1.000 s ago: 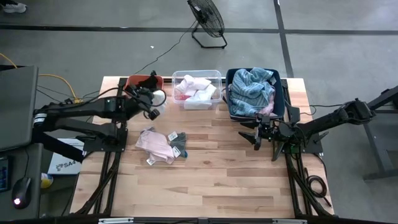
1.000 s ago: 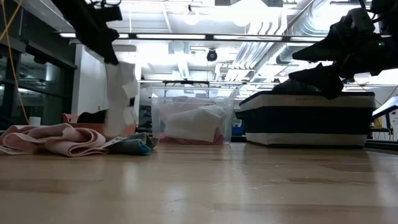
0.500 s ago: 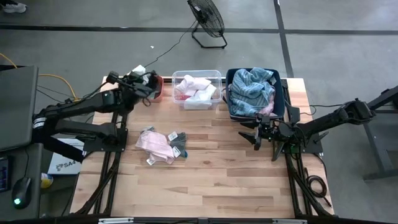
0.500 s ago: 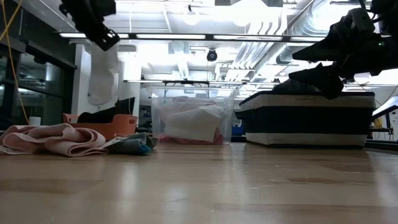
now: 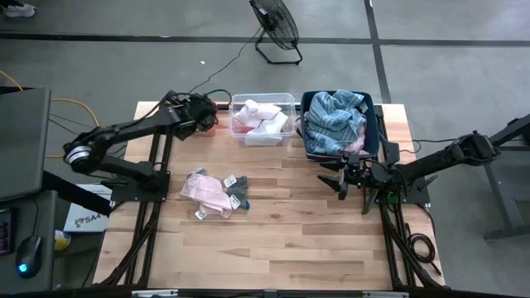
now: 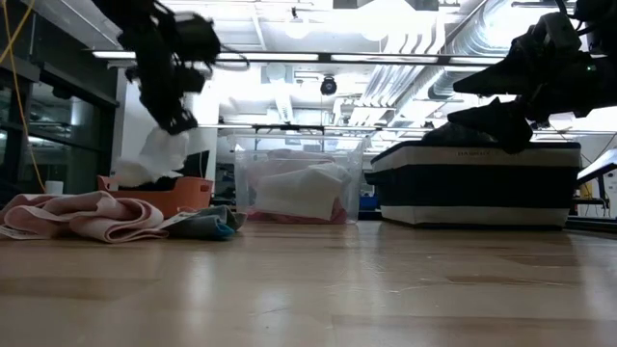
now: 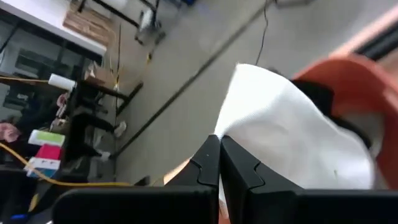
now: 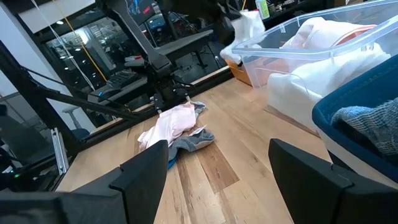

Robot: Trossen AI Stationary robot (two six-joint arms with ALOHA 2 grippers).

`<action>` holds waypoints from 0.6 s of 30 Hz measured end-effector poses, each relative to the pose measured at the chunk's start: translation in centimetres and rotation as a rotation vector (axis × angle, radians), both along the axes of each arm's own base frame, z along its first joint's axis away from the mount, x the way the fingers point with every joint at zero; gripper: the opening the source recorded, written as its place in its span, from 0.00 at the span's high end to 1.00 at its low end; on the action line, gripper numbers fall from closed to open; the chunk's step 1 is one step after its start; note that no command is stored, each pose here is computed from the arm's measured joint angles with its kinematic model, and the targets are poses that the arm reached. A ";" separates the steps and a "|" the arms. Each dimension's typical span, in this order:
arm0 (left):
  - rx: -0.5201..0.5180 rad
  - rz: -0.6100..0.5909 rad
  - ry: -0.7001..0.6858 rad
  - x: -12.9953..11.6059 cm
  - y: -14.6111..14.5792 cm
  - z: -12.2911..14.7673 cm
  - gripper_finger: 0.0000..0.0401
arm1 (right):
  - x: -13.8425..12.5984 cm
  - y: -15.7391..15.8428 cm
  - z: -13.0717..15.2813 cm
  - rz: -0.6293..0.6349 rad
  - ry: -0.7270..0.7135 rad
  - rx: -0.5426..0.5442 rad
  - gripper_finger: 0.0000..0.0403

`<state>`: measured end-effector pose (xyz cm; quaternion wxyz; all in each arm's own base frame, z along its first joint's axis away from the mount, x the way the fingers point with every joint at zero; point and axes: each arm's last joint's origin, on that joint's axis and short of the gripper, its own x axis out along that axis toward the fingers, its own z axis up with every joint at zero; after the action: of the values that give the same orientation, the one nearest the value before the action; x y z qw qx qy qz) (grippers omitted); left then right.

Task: Pick & Place Cloths
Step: Put the white sock into the orange bin

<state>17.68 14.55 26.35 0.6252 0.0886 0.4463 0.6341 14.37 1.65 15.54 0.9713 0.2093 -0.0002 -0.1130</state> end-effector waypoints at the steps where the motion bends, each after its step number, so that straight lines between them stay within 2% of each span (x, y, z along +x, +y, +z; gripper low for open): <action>1: -0.029 -0.006 0.020 0.2 0.4 -0.5 1.00 | 0.0 0.0 0.0 0.000 0.000 0.000 0.33; 8: -0.238 -0.041 0.011 1.0 2.3 -3.7 1.00 | 0.0 0.0 0.0 0.000 0.000 0.000 0.33; 18: -0.382 0.037 -0.130 -1.1 4.9 -4.5 1.00 | 0.0 0.0 0.0 0.000 0.000 0.000 0.33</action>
<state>16.57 19.42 21.80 0.6462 -0.0810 0.5188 0.5538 14.37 1.65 15.54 0.9713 0.2093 -0.0002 -0.1129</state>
